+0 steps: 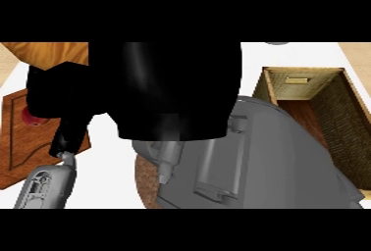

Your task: Pick the croissant from the placemat and place it in the basket

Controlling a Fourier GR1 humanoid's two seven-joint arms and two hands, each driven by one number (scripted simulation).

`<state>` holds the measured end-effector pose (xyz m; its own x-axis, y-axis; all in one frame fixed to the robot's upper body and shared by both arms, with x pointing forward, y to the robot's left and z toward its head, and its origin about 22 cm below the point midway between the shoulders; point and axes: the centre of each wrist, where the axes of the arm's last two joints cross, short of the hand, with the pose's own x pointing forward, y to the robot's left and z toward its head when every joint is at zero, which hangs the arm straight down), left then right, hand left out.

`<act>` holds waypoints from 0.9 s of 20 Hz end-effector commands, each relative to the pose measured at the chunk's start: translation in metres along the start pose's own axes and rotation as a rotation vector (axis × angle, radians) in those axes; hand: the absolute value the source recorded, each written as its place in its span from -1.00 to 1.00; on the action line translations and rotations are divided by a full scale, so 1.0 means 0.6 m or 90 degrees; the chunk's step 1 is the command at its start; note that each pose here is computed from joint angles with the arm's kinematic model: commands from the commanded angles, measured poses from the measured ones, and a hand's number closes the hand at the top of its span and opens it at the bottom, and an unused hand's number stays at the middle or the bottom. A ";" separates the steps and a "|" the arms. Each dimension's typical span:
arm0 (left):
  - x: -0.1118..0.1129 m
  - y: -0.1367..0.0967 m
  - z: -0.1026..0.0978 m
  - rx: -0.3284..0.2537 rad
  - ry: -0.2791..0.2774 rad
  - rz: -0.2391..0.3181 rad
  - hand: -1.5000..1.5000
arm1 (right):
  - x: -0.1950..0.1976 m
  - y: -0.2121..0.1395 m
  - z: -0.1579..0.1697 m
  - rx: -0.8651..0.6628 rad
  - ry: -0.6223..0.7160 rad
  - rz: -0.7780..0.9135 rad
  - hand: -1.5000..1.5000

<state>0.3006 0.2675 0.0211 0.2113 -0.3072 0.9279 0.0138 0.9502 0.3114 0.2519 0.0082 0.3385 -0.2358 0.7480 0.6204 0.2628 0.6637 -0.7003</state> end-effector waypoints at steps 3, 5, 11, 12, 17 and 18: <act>-0.005 0.006 0.003 -0.005 0.005 0.016 0.00 | 0.076 -0.068 -0.039 -0.045 0.149 -0.005 1.00; -0.014 0.024 0.005 0.010 0.001 -0.005 0.00 | 0.083 -0.100 -0.045 -0.060 0.154 -0.006 1.00; -0.009 0.013 0.005 0.012 0.010 0.018 0.00 | 0.044 -0.116 -0.134 -0.081 0.219 0.195 1.00; 0.000 0.023 0.005 0.016 0.000 0.001 0.00 | 0.040 -0.083 -0.138 -0.078 0.234 0.223 1.00; -0.020 0.036 0.014 0.025 0.019 -0.002 0.00 | -0.023 -0.123 -0.192 -0.050 0.294 0.337 1.00; -0.027 0.029 0.015 0.026 0.018 0.010 0.00 | -0.041 -0.131 -0.193 -0.046 0.295 0.310 1.00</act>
<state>0.2933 0.2853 0.0192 0.2304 -0.3026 0.9248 -0.0203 0.9487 0.3155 0.3329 -0.0410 0.4169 0.0907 0.8935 0.4398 0.4033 0.3708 -0.8365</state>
